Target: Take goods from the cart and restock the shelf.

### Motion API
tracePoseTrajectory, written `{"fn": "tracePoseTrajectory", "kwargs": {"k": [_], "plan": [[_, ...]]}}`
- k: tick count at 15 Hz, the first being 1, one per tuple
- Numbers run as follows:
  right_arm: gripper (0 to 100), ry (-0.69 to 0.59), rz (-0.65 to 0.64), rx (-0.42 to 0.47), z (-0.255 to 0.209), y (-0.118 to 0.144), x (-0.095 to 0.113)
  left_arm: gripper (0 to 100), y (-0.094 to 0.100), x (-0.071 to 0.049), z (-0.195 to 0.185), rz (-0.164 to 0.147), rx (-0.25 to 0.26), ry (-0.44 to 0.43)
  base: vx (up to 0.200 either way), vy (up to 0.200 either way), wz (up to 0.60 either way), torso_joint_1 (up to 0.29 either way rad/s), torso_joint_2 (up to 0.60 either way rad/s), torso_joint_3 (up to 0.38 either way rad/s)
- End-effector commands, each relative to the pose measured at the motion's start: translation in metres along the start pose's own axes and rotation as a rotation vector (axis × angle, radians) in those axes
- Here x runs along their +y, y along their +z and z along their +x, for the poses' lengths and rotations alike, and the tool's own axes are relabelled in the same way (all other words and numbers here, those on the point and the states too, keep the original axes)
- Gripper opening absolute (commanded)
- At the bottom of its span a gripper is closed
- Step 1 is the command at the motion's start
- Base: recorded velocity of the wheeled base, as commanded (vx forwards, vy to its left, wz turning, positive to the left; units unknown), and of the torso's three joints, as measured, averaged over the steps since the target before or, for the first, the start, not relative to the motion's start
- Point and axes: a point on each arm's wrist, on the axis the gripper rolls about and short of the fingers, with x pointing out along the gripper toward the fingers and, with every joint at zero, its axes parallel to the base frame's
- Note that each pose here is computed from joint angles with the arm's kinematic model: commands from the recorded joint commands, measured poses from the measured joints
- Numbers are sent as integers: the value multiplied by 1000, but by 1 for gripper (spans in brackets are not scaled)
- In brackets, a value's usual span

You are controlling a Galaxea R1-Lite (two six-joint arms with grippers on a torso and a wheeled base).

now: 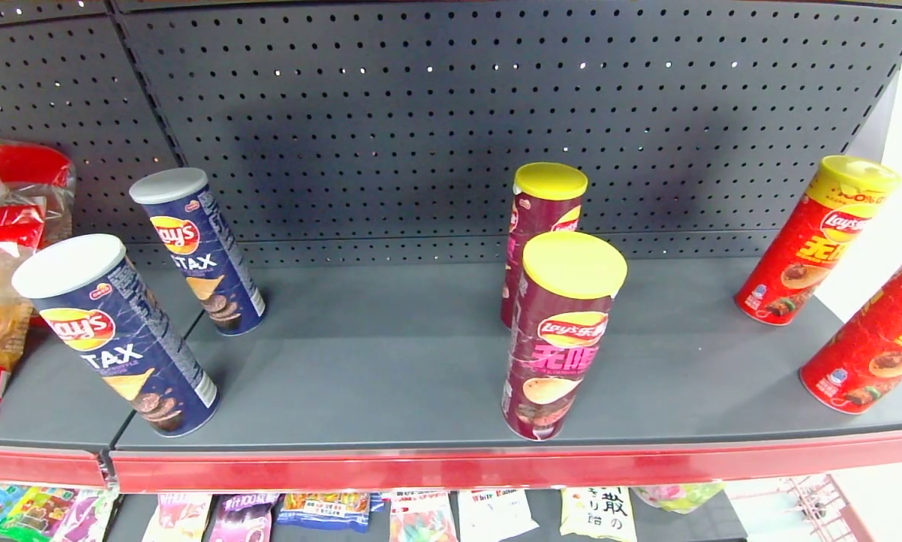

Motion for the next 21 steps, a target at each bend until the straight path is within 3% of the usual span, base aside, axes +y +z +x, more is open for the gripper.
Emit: {"fn": "tracePoseTrajectory", "kwargs": {"k": [1, 4, 5, 6, 7, 8, 9, 16, 21], "plan": [[100, 82, -4, -4, 0, 0, -1, 100, 0, 0, 0, 0, 7, -8, 0, 0, 0, 0, 0, 0], [100, 98, 4, -1, 0, 0, -1, 100, 0, 0, 1, 21, 14, -69, 0, 0, 0, 0, 0, 0], [100, 114, 1, -1, 0, 0, -1, 100, 0, 1, 0, 26, 10, -130, 0, 0, 0, 0, 0, 0], [100, 106, 10, -2, 0, 0, -1, 100, -1, 3, -3, 37, -31, -209, 0, 0, 0, 0, 0, 0], [100, 80, 10, -2, 0, 0, -2, 100, -2, 3, -6, 35, -80, -189, 0, 0, 0, 0, 0, 0], [100, 57, 10, -3, 0, 0, -2, 100, -3, 4, -6, 39, -83, -170, 0, 0, 0, 0, 0, 0], [100, 60, 7, -2, 0, 0, -2, 100, -2, 5, -6, 36, -84, -130, 0, 0, 0, 0, 0, 0], [100, -55, 17, -14, -1, 0, -1, 100, -2, 5, -6, 34, -84, -126, 0, 0, 0, 0, 0, 0], [100, -71, 25, -99, -7, -3, 0, 100, -2, 5, -6, 34, -84, -127, 0, 0, 0, 0, 0, 0]]}}
